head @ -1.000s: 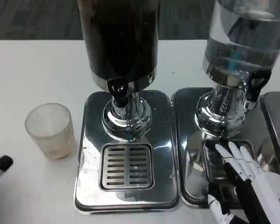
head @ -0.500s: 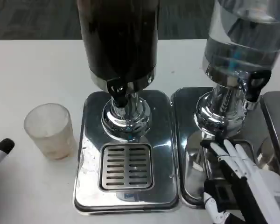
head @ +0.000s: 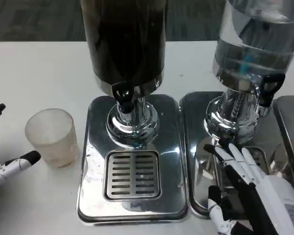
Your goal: Grasp the cup under the faucet to collect the drink, then remove the cup.
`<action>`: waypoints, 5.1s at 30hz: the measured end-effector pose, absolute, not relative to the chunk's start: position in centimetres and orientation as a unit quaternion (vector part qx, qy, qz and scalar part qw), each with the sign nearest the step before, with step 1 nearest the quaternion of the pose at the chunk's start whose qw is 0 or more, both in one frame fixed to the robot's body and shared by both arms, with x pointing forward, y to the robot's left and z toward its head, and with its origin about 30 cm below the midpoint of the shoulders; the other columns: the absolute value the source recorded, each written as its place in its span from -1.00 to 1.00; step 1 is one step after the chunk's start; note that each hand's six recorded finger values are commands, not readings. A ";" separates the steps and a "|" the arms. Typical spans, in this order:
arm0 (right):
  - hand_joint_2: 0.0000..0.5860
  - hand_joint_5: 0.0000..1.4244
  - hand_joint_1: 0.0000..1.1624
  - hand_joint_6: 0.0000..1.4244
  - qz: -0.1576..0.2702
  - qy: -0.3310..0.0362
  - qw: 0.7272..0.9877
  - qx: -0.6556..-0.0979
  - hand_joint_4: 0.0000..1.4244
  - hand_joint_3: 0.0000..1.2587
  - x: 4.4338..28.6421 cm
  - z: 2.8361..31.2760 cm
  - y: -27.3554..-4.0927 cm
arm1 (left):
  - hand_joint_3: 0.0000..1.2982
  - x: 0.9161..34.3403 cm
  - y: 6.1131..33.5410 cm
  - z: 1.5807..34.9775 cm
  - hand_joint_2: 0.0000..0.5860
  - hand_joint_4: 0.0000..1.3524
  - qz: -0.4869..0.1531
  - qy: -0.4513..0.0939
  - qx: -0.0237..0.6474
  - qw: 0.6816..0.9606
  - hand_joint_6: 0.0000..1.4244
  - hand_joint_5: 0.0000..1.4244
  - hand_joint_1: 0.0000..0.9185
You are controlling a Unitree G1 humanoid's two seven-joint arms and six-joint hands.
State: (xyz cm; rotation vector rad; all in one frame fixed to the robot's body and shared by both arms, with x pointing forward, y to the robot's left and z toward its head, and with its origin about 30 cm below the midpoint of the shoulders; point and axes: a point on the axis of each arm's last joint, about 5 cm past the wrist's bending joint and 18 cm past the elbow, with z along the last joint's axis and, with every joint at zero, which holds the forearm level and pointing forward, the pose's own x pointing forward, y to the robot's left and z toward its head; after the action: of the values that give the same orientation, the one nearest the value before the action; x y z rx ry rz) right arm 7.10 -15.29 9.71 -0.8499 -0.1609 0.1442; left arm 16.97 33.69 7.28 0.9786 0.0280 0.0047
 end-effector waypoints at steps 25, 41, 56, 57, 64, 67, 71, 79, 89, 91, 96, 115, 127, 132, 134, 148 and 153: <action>1.00 -1.00 -0.10 -0.85 0.075 -0.080 0.911 -0.397 -0.93 -0.75 7.1 9.7 -14.8 | -1.00 19.4 33.0 7.6 -0.78 -1.00 -0.040 0.011 0.511 0.859 -0.86 -0.96 -0.45; 1.00 -0.98 -0.11 -0.84 0.075 -0.075 0.916 -0.387 -0.92 -0.74 7.1 9.5 -14.6 | -1.00 20.0 32.0 7.0 -0.76 -1.00 -0.040 -0.007 0.498 0.866 -0.86 -0.95 -0.46; 1.00 -0.96 -0.12 -0.84 0.075 -0.060 0.920 -0.379 -0.91 -0.73 7.1 9.2 -14.7 | -1.00 20.5 30.8 6.3 -0.61 -1.00 -0.043 -0.016 0.476 0.878 -0.76 -0.86 -0.41; 1.00 -0.96 -0.12 -0.84 0.074 -0.060 0.920 -0.379 -0.90 -0.73 7.1 9.2 -14.7 | -1.00 20.5 30.7 6.3 -0.61 -1.00 -0.043 -0.016 0.473 0.880 -0.76 -0.86 -0.41; 1.00 -0.96 -0.12 -0.84 0.072 -0.062 0.921 -0.378 -0.87 -0.73 7.3 9.2 -14.7 | -0.96 20.7 29.9 5.8 -0.49 -0.99 -0.037 -0.018 0.452 0.891 -0.64 -0.68 -0.36; 1.00 -0.96 -0.12 -0.84 0.073 -0.061 0.921 -0.378 -0.87 -0.73 7.3 9.2 -14.7 | -0.87 20.7 29.9 5.8 -0.48 -0.93 -0.036 -0.017 0.450 0.892 -0.58 -0.59 -0.35; 1.00 -0.96 -0.12 -0.84 0.072 -0.060 0.922 -0.376 -0.87 -0.73 7.3 9.2 -14.7 | -0.63 20.9 29.8 5.8 -0.42 -0.68 -0.036 -0.019 0.448 0.893 -0.43 -0.39 -0.36; 1.00 -0.95 -0.13 -0.84 0.074 -0.054 0.925 -0.368 -0.85 -0.73 7.2 9.1 -14.7 | -0.37 21.0 29.6 5.8 -0.39 -0.41 -0.031 -0.024 0.446 0.894 -0.12 -0.11 -0.36; 1.00 -0.95 -0.13 -0.82 0.079 -0.053 0.928 -0.359 -0.83 -0.73 7.3 9.2 -14.8 | -0.23 20.8 29.5 5.7 -0.36 -0.24 -0.025 -0.031 0.443 0.896 0.08 0.05 -0.35; 1.00 -0.95 -0.13 -0.82 0.079 -0.053 0.929 -0.358 -0.83 -0.73 7.3 9.2 -14.8 | -0.23 20.7 29.6 5.6 -0.36 -0.23 -0.023 -0.031 0.443 0.896 0.11 0.07 -0.35; 1.00 -0.95 -0.13 -0.81 0.079 -0.052 0.930 -0.354 -0.82 -0.73 7.3 9.2 -14.8 | -0.21 20.5 29.6 5.5 -0.36 -0.21 -0.020 -0.035 0.440 0.897 0.16 0.11 -0.35; 1.00 -0.93 -0.14 -0.80 0.082 -0.052 0.933 -0.346 -0.82 -0.73 7.5 9.3 -15.0 | -0.21 19.0 30.7 7.0 -0.37 -0.21 -0.027 -0.122 0.409 0.904 0.18 0.11 -0.32; 1.00 -0.93 -0.14 -0.80 0.075 -0.049 0.935 -0.344 -0.81 -0.73 7.4 9.3 -15.1 | -0.21 19.6 28.6 6.7 -0.38 -0.21 -0.111 -0.134 0.387 0.905 0.19 0.10 -0.35; 1.00 -0.93 -0.14 -0.80 0.069 -0.048 0.936 -0.342 -0.80 -0.73 7.4 9.3 -15.0 | -0.21 20.3 27.4 6.5 -0.38 -0.21 -0.147 -0.136 0.382 0.902 0.18 0.10 -0.36; 1.00 -0.93 -0.14 -0.80 0.066 -0.048 0.937 -0.340 -0.80 -0.73 7.4 9.3 -15.0 | -0.21 20.7 27.1 6.6 -0.38 -0.21 -0.153 -0.142 0.381 0.901 0.18 0.10 -0.36; 1.00 -0.93 -0.14 -0.79 0.060 -0.042 0.940 -0.334 -0.80 -0.73 7.2 9.2 -14.9 | -0.24 22.2 24.9 6.8 -0.48 -0.22 -0.196 -0.160 0.370 0.894 0.12 0.05 -0.46; 1.00 -0.92 -0.14 -0.78 0.057 -0.042 0.941 -0.332 -0.80 -0.73 7.2 9.2 -14.8 | -0.28 22.3 24.6 6.8 -0.57 -0.26 -0.216 -0.157 0.371 0.889 0.06 0.02 -0.59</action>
State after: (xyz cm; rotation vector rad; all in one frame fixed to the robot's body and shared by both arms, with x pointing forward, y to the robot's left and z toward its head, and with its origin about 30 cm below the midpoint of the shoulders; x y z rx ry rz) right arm 7.23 -14.77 9.21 -0.6773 -0.0862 0.1173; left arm 22.35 24.63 6.85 0.7712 -0.3258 -0.4478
